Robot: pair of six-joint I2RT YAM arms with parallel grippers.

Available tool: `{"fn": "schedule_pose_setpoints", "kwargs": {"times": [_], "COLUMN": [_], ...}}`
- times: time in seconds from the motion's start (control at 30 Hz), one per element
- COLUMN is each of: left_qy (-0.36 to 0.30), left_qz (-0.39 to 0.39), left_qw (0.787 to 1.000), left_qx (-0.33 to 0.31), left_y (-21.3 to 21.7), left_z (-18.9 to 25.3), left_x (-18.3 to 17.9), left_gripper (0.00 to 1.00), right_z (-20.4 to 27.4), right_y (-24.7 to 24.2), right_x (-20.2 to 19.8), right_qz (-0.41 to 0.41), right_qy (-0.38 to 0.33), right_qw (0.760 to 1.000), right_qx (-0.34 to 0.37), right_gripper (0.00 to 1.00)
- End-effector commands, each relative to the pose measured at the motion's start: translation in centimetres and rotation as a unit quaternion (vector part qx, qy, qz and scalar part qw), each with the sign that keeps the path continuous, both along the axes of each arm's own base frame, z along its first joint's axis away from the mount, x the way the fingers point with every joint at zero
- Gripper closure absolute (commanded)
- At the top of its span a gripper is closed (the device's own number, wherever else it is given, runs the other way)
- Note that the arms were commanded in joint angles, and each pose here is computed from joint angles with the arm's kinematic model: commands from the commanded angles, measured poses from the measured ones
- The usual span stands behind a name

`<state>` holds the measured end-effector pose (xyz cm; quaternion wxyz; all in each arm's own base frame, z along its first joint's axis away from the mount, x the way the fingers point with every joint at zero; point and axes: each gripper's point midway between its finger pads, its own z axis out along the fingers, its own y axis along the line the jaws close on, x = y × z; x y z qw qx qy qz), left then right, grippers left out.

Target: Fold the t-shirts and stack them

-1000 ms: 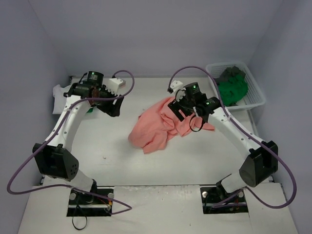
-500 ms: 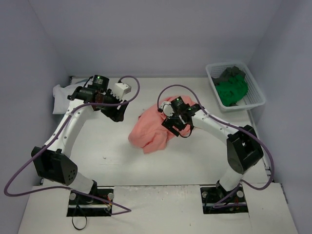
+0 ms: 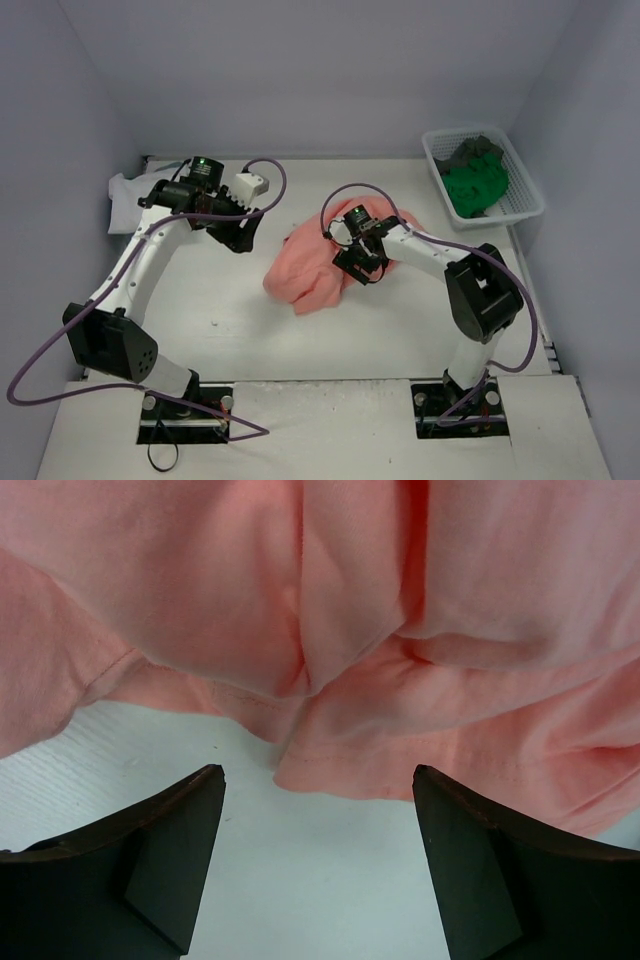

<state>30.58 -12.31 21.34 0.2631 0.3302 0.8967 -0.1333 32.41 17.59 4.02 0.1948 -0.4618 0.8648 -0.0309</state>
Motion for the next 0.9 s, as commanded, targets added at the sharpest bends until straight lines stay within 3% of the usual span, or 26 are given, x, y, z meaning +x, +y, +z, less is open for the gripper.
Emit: {"fn": "schedule_pose_setpoints", "kwargs": {"times": [0.0, 0.53, 0.87], "left_qy": [-0.029, -0.026, -0.005], "left_qz": [-0.003, 0.000, -0.029], "left_qw": [1.000, 1.000, 1.000], "left_qx": [-0.006, -0.010, 0.000], "left_y": [0.0, -0.5, -1.5], "left_z": [1.8, 2.1, 0.8], "left_x": [0.4, 0.8, -0.2], "left_gripper": [0.39, 0.39, 0.39], "right_z": [-0.2, -2.7, -3.9], "right_y": [-0.5, -2.6, -3.9], "right_x": [0.0, 0.8, 2.4], "right_qz": [-0.002, -0.019, -0.032], "right_qy": [-0.001, 0.016, 0.033], "right_qw": [1.000, 0.998, 0.998], "right_qx": [-0.015, -0.060, -0.047], "right_gripper": [0.27, 0.35, 0.53]}}
